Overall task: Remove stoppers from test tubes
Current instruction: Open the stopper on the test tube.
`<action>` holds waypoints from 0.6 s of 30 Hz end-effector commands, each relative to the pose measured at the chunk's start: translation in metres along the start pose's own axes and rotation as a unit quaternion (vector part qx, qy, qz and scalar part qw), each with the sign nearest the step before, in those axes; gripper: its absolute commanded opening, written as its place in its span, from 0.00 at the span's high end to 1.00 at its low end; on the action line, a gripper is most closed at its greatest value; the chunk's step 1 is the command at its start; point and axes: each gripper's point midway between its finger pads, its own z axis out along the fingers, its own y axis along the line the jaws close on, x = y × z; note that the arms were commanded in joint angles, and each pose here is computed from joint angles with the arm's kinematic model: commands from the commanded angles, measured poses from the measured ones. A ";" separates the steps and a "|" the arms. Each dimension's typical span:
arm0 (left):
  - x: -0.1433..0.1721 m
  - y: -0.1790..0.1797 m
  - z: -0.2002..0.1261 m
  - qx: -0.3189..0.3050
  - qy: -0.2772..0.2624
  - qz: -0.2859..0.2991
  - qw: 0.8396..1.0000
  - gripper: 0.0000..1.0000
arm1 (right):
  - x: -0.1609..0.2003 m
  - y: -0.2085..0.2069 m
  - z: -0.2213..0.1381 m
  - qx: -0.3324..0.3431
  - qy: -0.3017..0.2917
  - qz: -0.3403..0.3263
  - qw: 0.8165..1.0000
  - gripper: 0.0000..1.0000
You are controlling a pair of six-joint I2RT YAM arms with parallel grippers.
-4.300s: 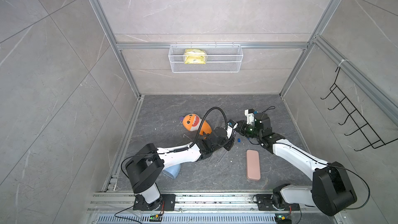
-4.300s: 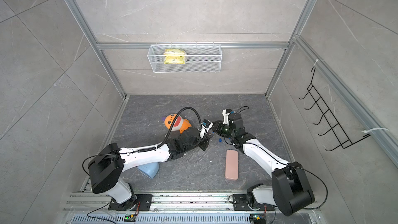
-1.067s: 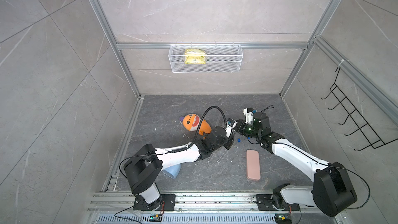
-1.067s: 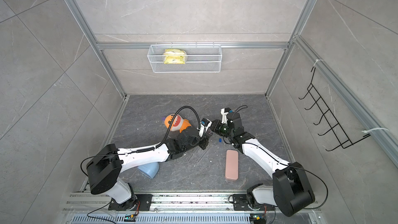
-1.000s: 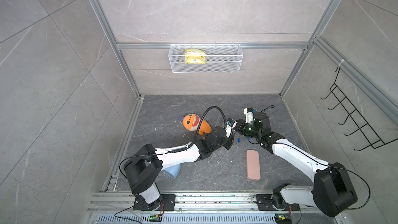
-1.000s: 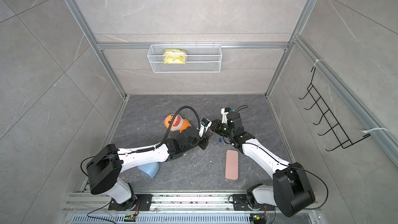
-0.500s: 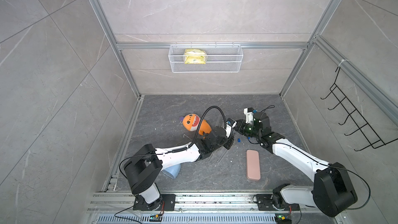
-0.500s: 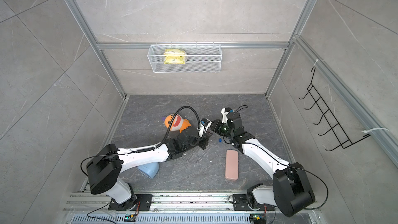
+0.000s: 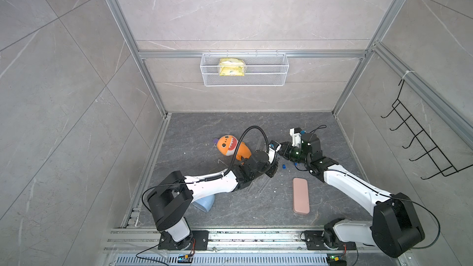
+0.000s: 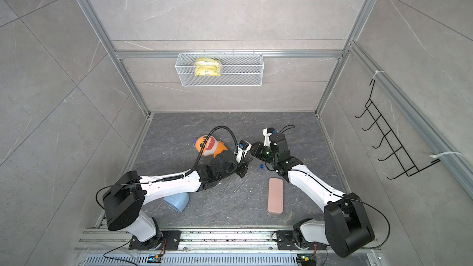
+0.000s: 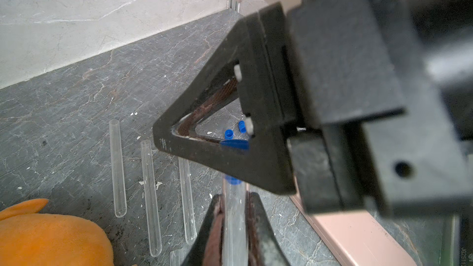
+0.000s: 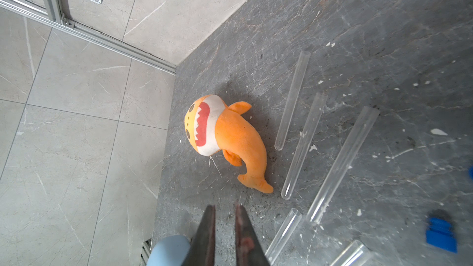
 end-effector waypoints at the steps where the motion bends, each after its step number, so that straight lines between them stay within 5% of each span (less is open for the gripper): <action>1: -0.032 -0.004 -0.010 0.008 -0.042 -0.007 0.999 0.97 | 0.001 0.001 0.004 0.000 0.008 -0.008 1.000 1.00; 18: -0.026 0.000 -0.016 0.005 -0.039 -0.023 0.999 0.99 | -0.011 -0.020 0.001 0.069 -0.026 -0.036 0.997 1.00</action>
